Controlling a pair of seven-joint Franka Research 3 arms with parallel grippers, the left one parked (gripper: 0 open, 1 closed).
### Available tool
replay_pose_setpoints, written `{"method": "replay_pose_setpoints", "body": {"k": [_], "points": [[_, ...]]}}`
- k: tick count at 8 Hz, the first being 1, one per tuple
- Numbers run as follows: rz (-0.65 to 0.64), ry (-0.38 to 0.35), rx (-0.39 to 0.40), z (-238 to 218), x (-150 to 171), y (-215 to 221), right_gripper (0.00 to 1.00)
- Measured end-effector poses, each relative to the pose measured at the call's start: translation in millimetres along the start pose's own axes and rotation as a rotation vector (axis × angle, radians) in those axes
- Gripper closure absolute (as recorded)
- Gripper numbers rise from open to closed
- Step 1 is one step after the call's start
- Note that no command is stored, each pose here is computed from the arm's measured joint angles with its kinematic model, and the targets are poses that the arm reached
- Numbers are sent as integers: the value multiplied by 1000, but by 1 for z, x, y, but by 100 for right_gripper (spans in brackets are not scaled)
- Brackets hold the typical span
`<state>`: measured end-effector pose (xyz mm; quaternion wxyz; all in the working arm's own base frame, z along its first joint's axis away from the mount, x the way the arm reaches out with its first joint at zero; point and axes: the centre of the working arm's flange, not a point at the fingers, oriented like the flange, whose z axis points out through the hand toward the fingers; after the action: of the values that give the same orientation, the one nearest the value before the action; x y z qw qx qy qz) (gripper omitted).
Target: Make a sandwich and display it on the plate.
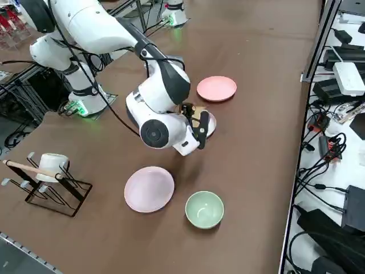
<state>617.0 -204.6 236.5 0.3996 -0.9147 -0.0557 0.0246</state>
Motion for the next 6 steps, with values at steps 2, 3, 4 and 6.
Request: {"method": "replay_pose_setpoints", "body": {"k": [2,3,4,6], "points": [[-38,26,-52,-31,11,-8,0],[-72,25,-99,-47,19,-17,0],[-100,26,-157,-67,28,-30,0],[-118,29,-296,-108,46,-65,0]]}}
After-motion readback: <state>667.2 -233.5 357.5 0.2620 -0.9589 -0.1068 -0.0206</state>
